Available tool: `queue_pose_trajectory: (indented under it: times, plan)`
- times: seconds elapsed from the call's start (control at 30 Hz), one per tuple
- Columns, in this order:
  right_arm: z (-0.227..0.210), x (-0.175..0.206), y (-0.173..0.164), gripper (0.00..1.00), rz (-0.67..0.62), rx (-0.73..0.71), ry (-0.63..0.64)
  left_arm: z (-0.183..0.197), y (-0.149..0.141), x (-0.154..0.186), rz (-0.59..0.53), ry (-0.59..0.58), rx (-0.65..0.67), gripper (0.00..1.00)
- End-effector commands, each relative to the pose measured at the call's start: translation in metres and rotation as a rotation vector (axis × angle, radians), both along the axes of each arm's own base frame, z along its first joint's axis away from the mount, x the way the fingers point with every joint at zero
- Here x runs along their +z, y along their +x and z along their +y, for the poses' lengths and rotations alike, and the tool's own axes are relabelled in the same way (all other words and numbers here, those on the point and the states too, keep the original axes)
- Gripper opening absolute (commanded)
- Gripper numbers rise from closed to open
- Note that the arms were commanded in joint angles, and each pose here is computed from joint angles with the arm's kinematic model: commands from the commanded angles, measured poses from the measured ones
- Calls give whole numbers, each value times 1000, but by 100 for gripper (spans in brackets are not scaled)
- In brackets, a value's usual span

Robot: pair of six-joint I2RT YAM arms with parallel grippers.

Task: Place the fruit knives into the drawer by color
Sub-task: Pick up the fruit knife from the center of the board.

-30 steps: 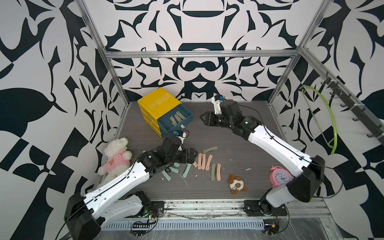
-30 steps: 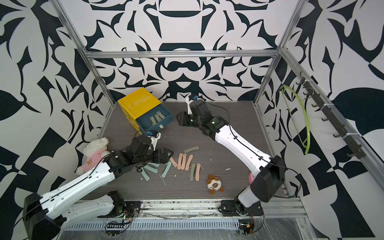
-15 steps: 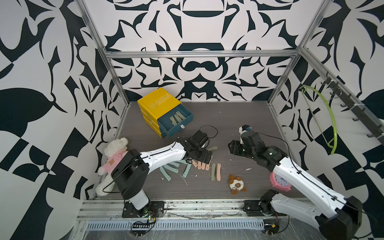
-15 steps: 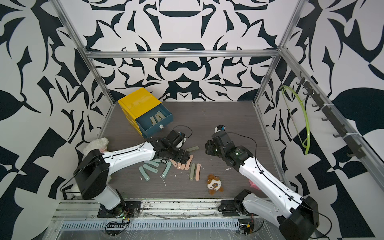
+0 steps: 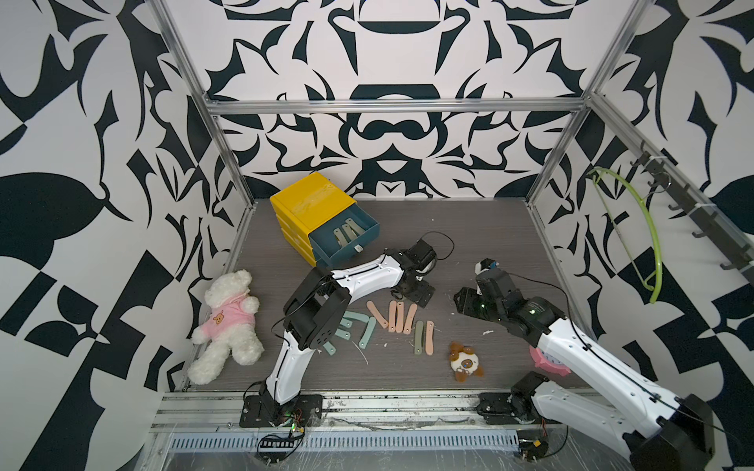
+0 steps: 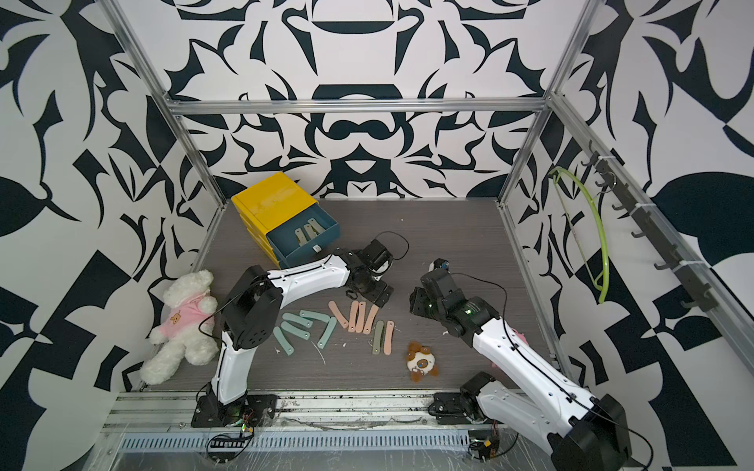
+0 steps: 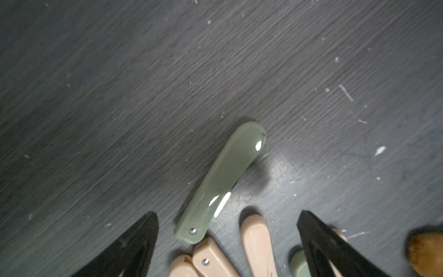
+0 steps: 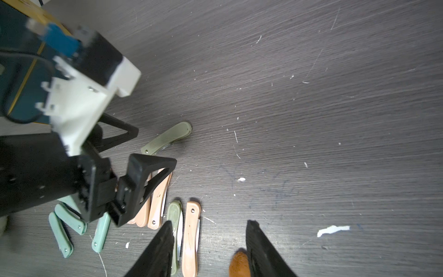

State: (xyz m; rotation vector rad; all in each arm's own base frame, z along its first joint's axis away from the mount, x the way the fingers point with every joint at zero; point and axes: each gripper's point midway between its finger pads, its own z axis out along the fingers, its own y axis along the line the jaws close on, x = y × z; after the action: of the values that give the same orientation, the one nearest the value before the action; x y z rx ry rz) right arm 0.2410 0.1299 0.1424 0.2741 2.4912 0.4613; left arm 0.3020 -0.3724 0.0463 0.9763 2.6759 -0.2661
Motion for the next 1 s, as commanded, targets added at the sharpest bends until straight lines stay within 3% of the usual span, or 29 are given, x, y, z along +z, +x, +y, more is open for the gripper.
queue_pose_trajectory:
  times: [0.0, 0.23, 0.4, 0.97]
  plan:
    - [-3, 3, 0, 51, -17, -16, 21, 7, 3, -5, 4, 72, -32, 96]
    - [-13, 12, -2, 51, -50, -50, 26, 3, 8, -19, 8, 100, -55, 89]
    - [-19, 18, -2, 51, -74, -72, 37, 3, 11, -30, -1, 139, -72, 79]
    - [-25, 26, 1, 50, -101, -113, 44, -4, 11, -36, -26, 122, -86, 29]
